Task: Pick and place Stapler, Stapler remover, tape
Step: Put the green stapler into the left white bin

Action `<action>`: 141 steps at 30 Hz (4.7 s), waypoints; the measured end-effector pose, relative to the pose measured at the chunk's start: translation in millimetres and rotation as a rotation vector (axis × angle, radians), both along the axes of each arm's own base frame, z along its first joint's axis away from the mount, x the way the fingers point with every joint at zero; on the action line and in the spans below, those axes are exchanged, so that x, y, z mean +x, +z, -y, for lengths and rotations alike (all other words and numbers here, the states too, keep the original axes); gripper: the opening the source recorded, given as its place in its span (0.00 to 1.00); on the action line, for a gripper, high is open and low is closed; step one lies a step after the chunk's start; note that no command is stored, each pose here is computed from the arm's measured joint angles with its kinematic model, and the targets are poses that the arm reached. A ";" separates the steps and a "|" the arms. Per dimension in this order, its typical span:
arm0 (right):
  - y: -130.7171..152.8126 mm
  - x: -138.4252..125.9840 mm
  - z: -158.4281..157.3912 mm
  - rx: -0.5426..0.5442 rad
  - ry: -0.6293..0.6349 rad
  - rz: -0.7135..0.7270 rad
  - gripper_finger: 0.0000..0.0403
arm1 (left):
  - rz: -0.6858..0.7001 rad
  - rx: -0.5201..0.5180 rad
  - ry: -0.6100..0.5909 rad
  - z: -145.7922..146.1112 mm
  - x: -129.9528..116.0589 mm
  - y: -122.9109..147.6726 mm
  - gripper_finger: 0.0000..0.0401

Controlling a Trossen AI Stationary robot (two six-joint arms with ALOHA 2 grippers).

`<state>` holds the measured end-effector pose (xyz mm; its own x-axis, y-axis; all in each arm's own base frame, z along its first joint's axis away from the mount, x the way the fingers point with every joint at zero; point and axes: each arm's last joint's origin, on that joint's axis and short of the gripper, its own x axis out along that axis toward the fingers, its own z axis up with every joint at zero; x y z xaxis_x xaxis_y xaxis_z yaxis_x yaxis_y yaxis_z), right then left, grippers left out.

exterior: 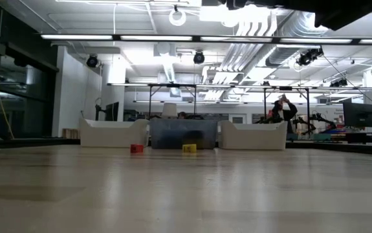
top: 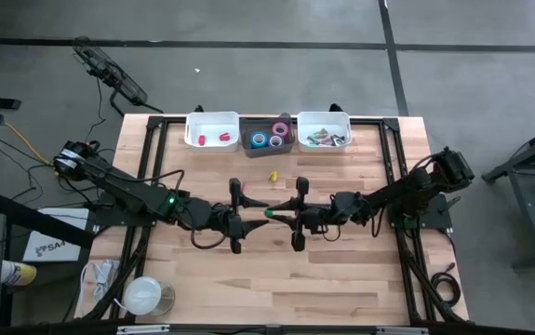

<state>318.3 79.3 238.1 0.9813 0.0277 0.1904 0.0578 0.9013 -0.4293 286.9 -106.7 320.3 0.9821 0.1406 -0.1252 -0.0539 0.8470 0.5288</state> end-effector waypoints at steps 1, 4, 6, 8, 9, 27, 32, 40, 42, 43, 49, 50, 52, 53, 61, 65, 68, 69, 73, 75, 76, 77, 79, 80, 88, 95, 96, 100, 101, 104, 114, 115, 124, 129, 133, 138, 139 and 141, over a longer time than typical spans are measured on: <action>-0.2 0.2 1.0 -0.001 -0.002 -0.001 0.13 | 0.005 0.001 -0.001 0.1 0.0 0.5 0.48; 0.9 0.1 1.6 0.002 -0.002 0.011 0.13 | 0.018 -0.004 0.001 0.1 0.2 1.8 0.48; 1.7 -0.1 1.6 0.004 -0.001 0.019 0.13 | 0.017 -0.003 0.001 0.0 0.2 1.9 0.48; 1.8 -0.1 1.5 0.005 -0.001 0.020 0.13 | 0.018 -0.002 0.001 0.1 0.2 1.9 0.48; 1.8 -0.2 1.5 0.005 -0.001 0.020 0.13 | 0.018 -0.002 0.001 0.1 0.2 2.0 0.48; 4.0 -0.2 2.7 -0.004 0.029 0.048 0.13 | 0.049 -0.015 0.002 0.9 5.6 0.8 0.48; 4.0 0.2 3.9 -0.007 0.036 0.048 0.13 | 0.059 -0.020 -0.002 0.0 6.1 1.8 0.48; 4.0 0.2 4.0 -0.006 0.030 0.048 0.13 | 0.059 -0.021 -0.003 -1.4 6.8 1.8 0.48; 4.0 0.2 4.1 -0.006 0.029 0.048 0.13 | 0.058 -0.021 -0.004 -1.4 6.8 1.7 0.46; 4.0 0.2 4.1 -0.006 0.029 0.048 0.13 | 0.058 -0.021 -0.004 -1.4 6.8 1.7 0.44; 4.0 0.2 4.1 -0.005 0.028 0.048 0.13 | 0.058 -0.021 -0.007 -1.3 6.8 1.7 0.26; 4.1 0.2 4.1 -0.006 0.029 0.048 0.13 | 0.058 -0.022 -0.007 -1.3 6.8 1.7 0.23; 4.1 0.2 4.1 -0.011 0.027 0.049 0.13 | 0.059 -0.029 -0.006 -1.3 6.8 1.7 0.18; 4.1 0.2 4.1 -0.013 0.026 0.049 0.13 | 0.060 -0.032 -0.006 -1.3 6.8 1.8 0.17; 3.9 0.2 4.1 -0.011 0.027 0.047 0.13 | 0.055 -0.024 -0.006 -1.3 6.8 1.4 0.18; 3.0 0.4 4.3 -0.012 0.016 0.037 0.16 | 0.045 -0.015 -0.007 -1.4 6.7 0.4 0.17; 3.0 -0.1 3.7 -0.017 -0.036 0.034 0.19 | 0.036 -0.008 -0.004 -1.6 6.6 -0.4 0.17; 3.2 -0.4 3.4 -0.014 -0.058 0.035 0.20 | 0.034 -0.006 -0.002 -1.6 6.6 -0.6 0.17; 3.2 -1.6 0.8 0.000 -0.113 0.032 0.24 | 0.032 -0.002 0.001 -2.0 6.7 -0.7 0.16; 3.0 -2.1 -0.6 0.002 -0.125 0.028 0.25 | 0.030 -0.002 0.003 -1.9 6.6 -0.9 0.16; 2.8 -2.5 -1.5 0.004 -0.137 0.026 0.26 | 0.030 -0.001 0.008 -2.1 6.6 -1.0 0.16; 2.7 -2.8 -2.0 0.009 -0.156 0.023 0.27 | 0.030 0.001 0.013 -2.2 6.5 -1.0 0.16; 2.3 -3.8 -3.4 0.019 -0.203 0.016 0.28 | 0.028 0.010 0.020 -2.6 6.5 -1.1 0.16; 1.9 -4.2 -4.3 0.021 -0.221 0.011 0.29 | 0.028 0.013 0.024 -2.7 6.5 -1.1 0.16; -1.4 -6.0 -11.5 0.040 -0.225 -0.022 0.35 | 0.019 0.027 0.045 -2.8 6.1 -1.9 0.16; -12.0 -5.9 -12.5 0.124 -0.279 -0.114 0.40 | -0.056 0.087 0.187 -7.4 3.8 -9.6 0.16; -14.1 -5.8 -12.1 0.138 -0.289 -0.131 0.40 | -0.071 0.101 0.216 -8.7 3.3 -11.2 0.16; -21.7 -6.0 -11.2 0.179 -0.319 -0.192 0.41 | -0.141 0.135 0.305 -21.8 4.3 -18.2 0.16; -23.0 -6.1 -11.0 0.189 -0.330 -0.201 0.41 | -0.157 0.134 0.325 -27.0 5.1 -19.9 0.16; -25.7 -6.5 -9.8 0.207 -0.362 -0.219 0.41 | -0.210 0.130 0.382 -44.1 7.1 -25.5 0.16; -29.1 -7.3 -8.2 0.196 -0.419 -0.244 0.42 | -0.411 -0.027 0.625 -124.4 2.2 -47.2 0.16; -29.6 -7.3 -7.9 0.194 -0.422 -0.248 0.42 | -0.425 -0.051 0.647 -133.1 0.6 -48.8 0.16; -32.8 -7.6 -7.3 0.208 -0.426 -0.273 0.42 | -0.516 -0.199 0.804 -203.0 -19.4 -57.0 0.16; -33.0 -7.3 -6.4 0.223 -0.429 -0.272 0.42 | -0.530 -0.283 0.883 -234.1 -36.4 -72.0 0.16; -33.0 -7.1 -5.7 0.234 -0.430 -0.269 0.42 | -0.510 -0.362 0.933 -253.4 -52.8 -95.0 0.16; -33.0 -7.0 -5.3 0.246 -0.428 -0.267 0.42 | -0.416 -0.463 0.995 -272.2 -70.2 -114.2 0.16; -33.0 -7.0 -5.3 0.249 -0.428 -0.266 0.42 | -0.399 -0.481 1.013 -274.6 -73.1 -116.9 0.16; -33.0 -7.0 -5.3 0.249 -0.428 -0.266 0.42 | -0.380 -0.514 1.043 -277.8 -77.8 -122.6 0.16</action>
